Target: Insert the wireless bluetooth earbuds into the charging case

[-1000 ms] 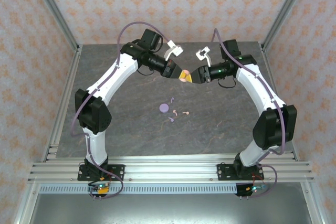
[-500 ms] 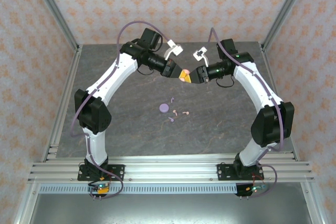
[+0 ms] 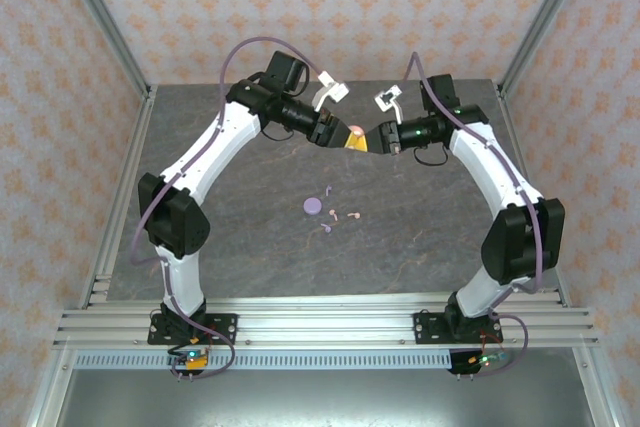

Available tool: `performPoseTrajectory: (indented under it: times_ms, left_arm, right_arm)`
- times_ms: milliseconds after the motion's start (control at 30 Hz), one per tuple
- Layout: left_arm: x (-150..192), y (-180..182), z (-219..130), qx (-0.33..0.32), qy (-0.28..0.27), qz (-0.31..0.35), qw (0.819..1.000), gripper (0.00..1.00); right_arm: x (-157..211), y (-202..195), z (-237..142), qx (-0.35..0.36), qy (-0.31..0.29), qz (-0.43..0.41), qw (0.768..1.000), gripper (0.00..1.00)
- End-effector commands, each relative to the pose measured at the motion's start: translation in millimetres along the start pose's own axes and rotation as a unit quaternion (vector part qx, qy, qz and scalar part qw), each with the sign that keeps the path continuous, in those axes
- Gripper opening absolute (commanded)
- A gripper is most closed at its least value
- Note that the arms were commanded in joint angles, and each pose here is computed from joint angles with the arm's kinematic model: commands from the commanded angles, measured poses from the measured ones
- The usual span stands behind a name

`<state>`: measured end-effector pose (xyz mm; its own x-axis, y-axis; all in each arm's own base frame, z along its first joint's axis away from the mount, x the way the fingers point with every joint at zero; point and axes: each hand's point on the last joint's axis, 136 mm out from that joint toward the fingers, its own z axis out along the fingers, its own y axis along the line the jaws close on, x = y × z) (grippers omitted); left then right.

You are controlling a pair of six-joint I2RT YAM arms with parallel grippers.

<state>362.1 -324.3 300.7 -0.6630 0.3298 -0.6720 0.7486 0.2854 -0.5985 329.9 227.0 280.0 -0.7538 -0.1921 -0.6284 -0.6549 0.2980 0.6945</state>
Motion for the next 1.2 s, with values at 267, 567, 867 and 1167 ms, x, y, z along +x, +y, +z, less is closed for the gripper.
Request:
performPoseTrajectory:
  times_ms: [267, 567, 867, 1167]
  left_arm:
    - [-23.2, -6.0, -13.5, -0.036, -0.075, -0.017, 0.996, 0.61]
    - [-28.1, 0.6, -8.8, -0.032, -0.121, -0.046, 0.991, 0.55]
    - [-36.5, -0.8, -7.9, -0.021, -0.139, -0.049, 0.989, 0.49]
    - [-32.8, -7.4, 0.2, -0.004, -0.126, -0.044, 0.991, 0.43]
  right_arm:
    - [-21.9, -0.8, -19.9, 0.033, -0.063, -0.019, 0.997, 0.20]
    - [-23.6, 3.7, -20.5, 0.023, -0.065, -0.021, 0.997, 0.20]
    - [-20.8, 8.3, -19.9, 0.012, -0.061, -0.022, 0.998, 0.21]
    - [-22.5, 9.1, -20.5, 0.014, -0.062, -0.025, 0.998, 0.21]
